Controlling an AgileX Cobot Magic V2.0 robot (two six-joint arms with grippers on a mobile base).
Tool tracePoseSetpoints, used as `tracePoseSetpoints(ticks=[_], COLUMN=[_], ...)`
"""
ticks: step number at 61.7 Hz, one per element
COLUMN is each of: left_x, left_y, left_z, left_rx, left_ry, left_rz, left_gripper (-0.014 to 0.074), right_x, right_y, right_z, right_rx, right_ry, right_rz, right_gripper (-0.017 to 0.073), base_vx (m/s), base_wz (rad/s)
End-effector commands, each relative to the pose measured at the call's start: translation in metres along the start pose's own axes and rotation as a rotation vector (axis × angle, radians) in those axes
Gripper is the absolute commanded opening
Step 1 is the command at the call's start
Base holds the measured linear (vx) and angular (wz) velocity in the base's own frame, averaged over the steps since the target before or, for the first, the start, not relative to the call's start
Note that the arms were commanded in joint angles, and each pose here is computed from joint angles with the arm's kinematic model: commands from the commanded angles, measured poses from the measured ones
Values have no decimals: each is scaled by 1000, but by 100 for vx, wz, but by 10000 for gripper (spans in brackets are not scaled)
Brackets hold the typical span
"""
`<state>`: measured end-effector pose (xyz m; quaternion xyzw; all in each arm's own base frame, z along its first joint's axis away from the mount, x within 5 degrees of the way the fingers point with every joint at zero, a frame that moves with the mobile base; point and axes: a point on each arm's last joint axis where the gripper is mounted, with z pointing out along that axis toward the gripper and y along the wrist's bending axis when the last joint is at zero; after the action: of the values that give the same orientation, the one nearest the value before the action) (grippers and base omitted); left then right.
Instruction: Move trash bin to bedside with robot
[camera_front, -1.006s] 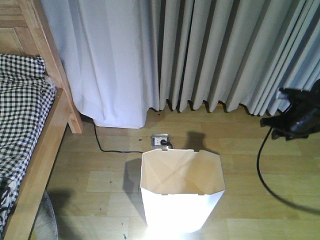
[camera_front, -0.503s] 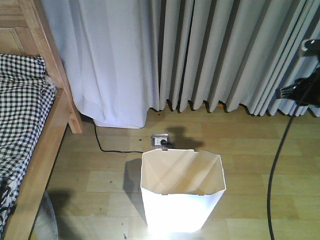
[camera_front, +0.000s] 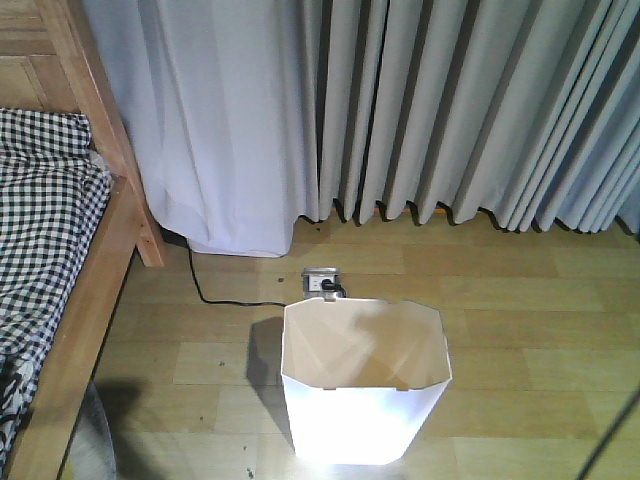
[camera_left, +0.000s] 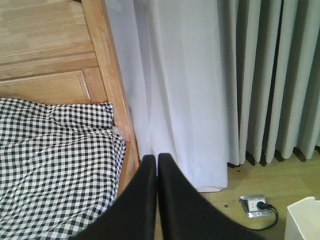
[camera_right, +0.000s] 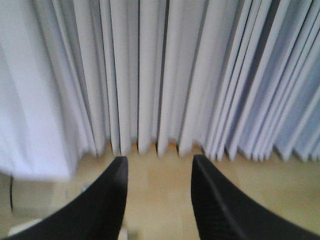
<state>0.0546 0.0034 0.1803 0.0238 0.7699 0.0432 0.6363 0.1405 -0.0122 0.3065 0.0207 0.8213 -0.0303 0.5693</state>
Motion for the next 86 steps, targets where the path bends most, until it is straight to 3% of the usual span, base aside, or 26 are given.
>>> tracePoseSetpoints(ticks=[1, 8, 22, 43, 48, 57, 86], left_x=[2, 2, 2, 2, 2, 2, 2], left_y=[-2, -2, -2, -2, -2, -2, -2], left_z=[2, 2, 2, 2, 2, 2, 2], left_rx=[12, 12, 12, 12, 12, 12, 12], left_ry=[-56, -56, -56, -56, -56, -56, -56], left_rz=[-11, -11, -11, -11, -11, -11, -11], left_gripper=[-6, -6, -6, -6, -6, -6, -6], right_x=[-14, -3, 28, 29, 28, 27, 28], right_y=[0, 1, 3, 4, 3, 3, 4], right_z=[-30, -54, -67, -68, -68, -68, -68], right_rx=[8, 8, 0, -8, -5, -7, -7], right_ry=[-205, -269, -244, -251, -263, -272, -259], right_rz=[11, 9, 8, 23, 16, 22, 21], right_gripper=[297, 297, 297, 291, 218, -19, -10], base_vx=[0, 0, 0, 0, 0, 0, 0], base_wz=[0, 0, 0, 0, 0, 0, 0])
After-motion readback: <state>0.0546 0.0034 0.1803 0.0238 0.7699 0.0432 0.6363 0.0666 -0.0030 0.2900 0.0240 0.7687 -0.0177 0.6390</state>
